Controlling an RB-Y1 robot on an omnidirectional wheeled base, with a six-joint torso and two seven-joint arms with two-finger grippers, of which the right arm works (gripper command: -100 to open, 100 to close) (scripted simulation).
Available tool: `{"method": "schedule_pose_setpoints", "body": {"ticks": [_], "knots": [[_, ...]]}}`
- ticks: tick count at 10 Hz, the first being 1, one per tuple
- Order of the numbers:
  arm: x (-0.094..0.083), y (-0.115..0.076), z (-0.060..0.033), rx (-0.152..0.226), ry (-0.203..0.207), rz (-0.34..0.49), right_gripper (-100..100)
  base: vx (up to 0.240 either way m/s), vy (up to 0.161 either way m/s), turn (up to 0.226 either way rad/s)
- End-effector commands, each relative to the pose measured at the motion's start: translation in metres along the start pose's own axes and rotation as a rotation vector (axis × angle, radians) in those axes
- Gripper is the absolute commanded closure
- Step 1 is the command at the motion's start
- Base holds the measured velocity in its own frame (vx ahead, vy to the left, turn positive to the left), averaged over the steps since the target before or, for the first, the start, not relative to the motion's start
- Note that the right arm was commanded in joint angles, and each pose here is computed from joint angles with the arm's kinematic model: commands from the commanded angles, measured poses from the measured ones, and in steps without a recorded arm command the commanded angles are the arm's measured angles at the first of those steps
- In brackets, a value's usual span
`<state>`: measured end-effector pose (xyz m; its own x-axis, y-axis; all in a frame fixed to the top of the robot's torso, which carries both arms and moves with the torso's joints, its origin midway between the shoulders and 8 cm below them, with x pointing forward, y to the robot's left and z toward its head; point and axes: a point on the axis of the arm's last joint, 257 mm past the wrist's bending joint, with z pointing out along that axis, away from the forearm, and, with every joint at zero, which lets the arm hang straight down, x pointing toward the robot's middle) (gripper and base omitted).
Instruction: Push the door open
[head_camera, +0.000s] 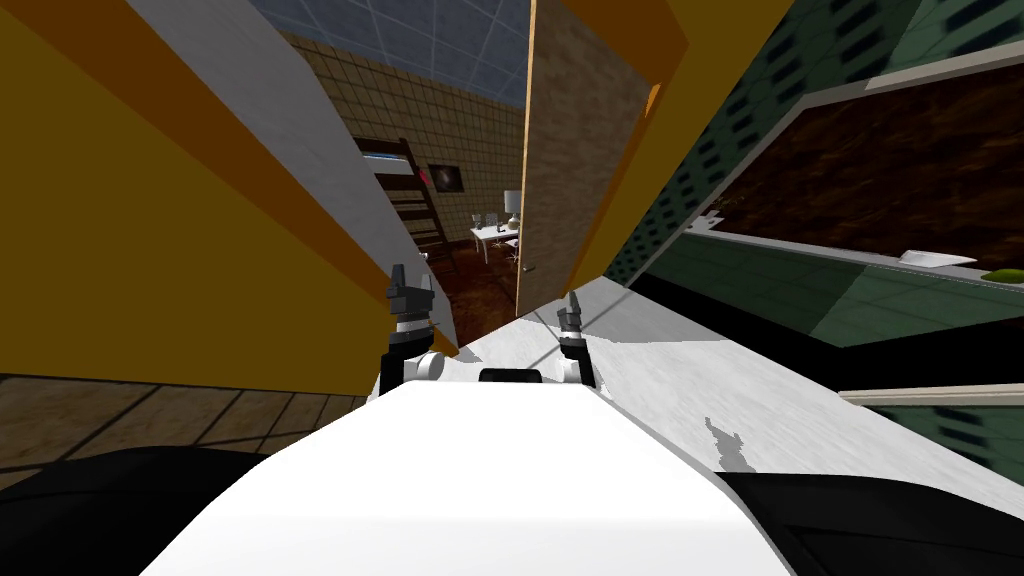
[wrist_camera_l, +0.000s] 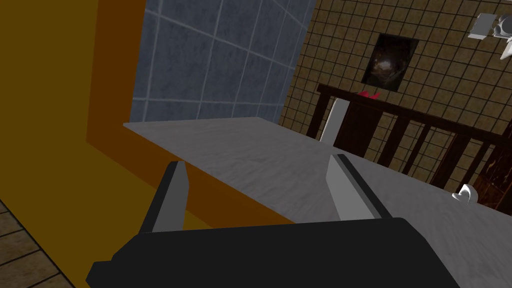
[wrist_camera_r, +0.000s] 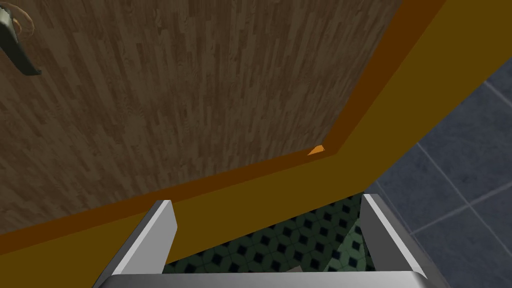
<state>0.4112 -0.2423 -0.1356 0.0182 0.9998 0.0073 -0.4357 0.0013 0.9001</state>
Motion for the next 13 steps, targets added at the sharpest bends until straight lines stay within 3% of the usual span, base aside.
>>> {"method": "schedule_pose_setpoints", "body": {"ticks": [1, 13], "knots": [[0.007, -0.014, -0.0002, 0.019, 0.012, 0.011, -100, 0.087, -0.057, 0.104], [0.033, -0.103, -0.0152, 0.158, 0.090, 0.061, -100, 0.080, -0.067, 0.087]]}}
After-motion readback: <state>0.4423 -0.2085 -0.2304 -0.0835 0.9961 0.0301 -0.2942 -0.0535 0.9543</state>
